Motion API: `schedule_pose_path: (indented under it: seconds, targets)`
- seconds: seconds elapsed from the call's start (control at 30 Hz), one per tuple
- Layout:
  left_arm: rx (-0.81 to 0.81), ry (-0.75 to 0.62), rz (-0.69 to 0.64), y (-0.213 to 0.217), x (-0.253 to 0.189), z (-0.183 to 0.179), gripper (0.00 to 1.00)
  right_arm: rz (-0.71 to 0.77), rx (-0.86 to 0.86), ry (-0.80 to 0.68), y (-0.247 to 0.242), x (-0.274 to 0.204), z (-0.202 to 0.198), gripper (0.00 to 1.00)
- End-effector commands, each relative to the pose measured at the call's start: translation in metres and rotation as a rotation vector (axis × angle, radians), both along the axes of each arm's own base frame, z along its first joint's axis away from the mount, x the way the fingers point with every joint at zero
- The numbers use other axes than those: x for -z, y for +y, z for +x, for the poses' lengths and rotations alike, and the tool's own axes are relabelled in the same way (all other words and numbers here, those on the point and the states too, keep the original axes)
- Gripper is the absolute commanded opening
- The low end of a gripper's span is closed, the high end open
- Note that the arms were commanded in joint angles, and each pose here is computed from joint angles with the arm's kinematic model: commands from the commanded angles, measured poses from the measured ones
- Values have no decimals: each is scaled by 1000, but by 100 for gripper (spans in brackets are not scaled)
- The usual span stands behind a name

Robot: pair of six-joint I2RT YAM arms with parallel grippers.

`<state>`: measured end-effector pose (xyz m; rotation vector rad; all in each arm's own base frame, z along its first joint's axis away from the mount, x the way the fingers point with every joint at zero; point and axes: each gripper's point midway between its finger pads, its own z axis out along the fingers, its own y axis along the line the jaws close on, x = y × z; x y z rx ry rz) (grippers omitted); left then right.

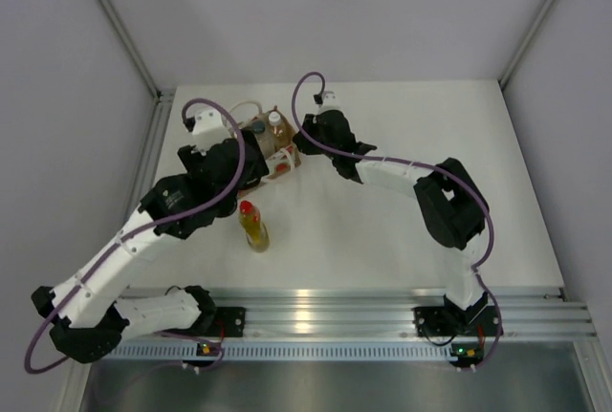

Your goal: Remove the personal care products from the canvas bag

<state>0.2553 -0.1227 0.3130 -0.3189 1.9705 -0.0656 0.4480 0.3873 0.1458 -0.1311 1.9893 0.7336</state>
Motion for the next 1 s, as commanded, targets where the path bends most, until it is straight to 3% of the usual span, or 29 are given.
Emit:
schedule_pose_path:
  seconds: [0.0,0.07,0.13,0.27,0.97]
  targets:
    - [-123,-8,32,19,-15,40,98,-90,-9,70,-12,20,-14,2]
    - [-141,37,34,25,-5,71,97,-78,-9,73,-12,20,-16,3]
    - [-131,63,32,17,2,94,81,-64,-9,61,-13,15,-18,3]
    - [-163,117,18,31,13,126,63,-57,-13,53,-15,10,-20,3]
    - [-175,284,13,36,92,185,64,-74,-31,48,-14,14,-21,3]
